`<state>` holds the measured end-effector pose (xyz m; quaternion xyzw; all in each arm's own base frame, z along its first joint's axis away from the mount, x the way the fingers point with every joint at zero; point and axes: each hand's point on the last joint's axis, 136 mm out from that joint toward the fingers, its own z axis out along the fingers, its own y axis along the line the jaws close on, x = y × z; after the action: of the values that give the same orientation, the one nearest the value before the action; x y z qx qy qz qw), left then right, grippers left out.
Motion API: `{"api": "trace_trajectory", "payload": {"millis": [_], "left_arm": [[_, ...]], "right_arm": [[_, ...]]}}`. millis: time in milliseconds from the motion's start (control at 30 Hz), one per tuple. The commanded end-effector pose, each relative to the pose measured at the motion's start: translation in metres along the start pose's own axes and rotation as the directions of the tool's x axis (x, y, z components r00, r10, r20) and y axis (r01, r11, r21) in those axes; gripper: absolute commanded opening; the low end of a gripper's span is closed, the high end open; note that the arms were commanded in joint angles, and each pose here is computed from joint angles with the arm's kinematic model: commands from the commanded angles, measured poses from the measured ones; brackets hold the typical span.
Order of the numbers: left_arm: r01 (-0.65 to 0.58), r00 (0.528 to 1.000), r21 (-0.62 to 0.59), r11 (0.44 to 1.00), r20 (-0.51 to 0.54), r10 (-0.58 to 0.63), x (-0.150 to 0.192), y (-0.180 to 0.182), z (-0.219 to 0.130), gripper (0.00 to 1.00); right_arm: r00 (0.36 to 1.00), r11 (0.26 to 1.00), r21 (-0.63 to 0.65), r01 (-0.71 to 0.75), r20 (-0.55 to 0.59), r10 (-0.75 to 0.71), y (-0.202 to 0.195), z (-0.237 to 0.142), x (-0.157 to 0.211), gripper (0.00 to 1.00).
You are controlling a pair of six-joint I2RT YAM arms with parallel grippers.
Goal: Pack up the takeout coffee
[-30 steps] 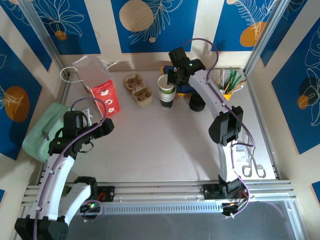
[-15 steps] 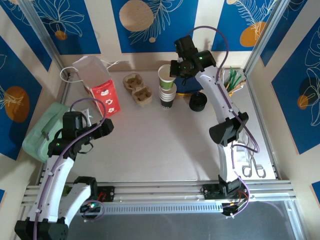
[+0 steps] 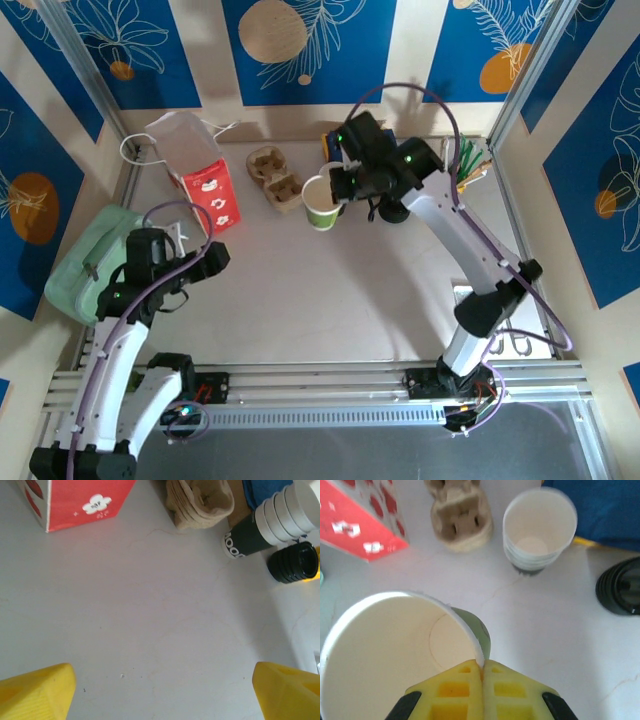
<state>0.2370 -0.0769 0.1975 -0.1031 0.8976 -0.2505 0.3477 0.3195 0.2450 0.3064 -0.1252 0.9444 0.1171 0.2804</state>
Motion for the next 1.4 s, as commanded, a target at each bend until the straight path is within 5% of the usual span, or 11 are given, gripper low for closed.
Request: {"api": "trace_trajectory", "payload": {"millis": [0, 500, 1367], "left_arm": [[-0.001, 1.000, 0.074, 0.997, -0.011, 0.002, 0.010, -0.014, 0.006, 0.90], [-0.120, 0.988, 0.130, 0.984, -0.081, 0.131, 0.049, -0.051, 0.031, 0.88], [-0.175, 0.980, 0.192, 0.966, -0.061, 0.189, 0.050, -0.082, 0.043, 0.86]], "right_arm": [[0.999, 0.999, 0.006, -0.044, -0.025, 0.044, -0.002, 0.016, 0.025, 0.00], [0.994, 0.994, 0.011, -0.106, 0.005, 0.106, -0.013, 0.057, 0.120, 0.00], [0.993, 0.996, 0.035, -0.082, -0.081, 0.085, -0.012, 0.115, 0.164, 0.00]]}}
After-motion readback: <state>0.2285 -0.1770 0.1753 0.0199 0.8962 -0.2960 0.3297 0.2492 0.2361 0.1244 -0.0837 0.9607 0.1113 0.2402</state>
